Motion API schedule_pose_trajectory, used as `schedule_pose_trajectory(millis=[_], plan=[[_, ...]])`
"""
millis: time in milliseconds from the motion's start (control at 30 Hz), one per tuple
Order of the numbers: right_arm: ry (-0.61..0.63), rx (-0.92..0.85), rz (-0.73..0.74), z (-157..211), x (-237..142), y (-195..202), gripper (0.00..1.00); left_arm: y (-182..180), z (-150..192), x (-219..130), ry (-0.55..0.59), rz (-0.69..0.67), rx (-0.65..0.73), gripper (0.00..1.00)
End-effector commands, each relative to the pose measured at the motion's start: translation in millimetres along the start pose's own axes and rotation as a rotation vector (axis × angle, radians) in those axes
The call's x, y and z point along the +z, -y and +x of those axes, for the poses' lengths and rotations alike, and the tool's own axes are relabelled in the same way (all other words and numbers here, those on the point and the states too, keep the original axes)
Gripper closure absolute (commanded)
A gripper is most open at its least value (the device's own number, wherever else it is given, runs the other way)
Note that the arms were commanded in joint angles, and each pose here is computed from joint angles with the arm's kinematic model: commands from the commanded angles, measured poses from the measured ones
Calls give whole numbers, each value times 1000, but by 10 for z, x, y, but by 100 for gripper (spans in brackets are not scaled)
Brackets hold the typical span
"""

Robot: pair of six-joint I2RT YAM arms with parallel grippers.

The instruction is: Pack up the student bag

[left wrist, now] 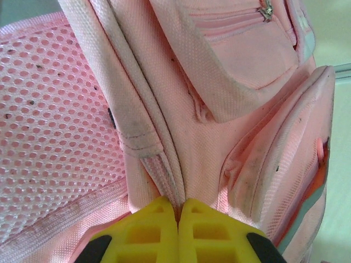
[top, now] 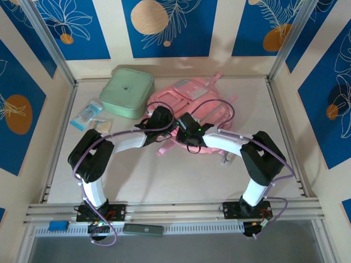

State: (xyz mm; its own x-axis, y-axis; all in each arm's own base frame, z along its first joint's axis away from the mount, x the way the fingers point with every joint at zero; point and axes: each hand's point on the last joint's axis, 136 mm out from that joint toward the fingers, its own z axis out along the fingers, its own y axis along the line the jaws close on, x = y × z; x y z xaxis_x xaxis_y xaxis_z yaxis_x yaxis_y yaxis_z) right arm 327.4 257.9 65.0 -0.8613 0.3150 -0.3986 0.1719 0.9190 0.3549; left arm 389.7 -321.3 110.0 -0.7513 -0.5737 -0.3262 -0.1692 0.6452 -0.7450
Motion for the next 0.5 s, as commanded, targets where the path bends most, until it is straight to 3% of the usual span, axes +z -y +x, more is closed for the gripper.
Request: schedule_pose_trajectory(millis=[0,200,467], plan=[[53,66,31,-90,-63,24,67,509,-86,-208,33,156,30,100],[16,181,49,126,-151,201,65,524,-99,-204,34,153,34,100],[-12,238,22,-44,71,68,65,526,-78,-197,30,156,27,100]])
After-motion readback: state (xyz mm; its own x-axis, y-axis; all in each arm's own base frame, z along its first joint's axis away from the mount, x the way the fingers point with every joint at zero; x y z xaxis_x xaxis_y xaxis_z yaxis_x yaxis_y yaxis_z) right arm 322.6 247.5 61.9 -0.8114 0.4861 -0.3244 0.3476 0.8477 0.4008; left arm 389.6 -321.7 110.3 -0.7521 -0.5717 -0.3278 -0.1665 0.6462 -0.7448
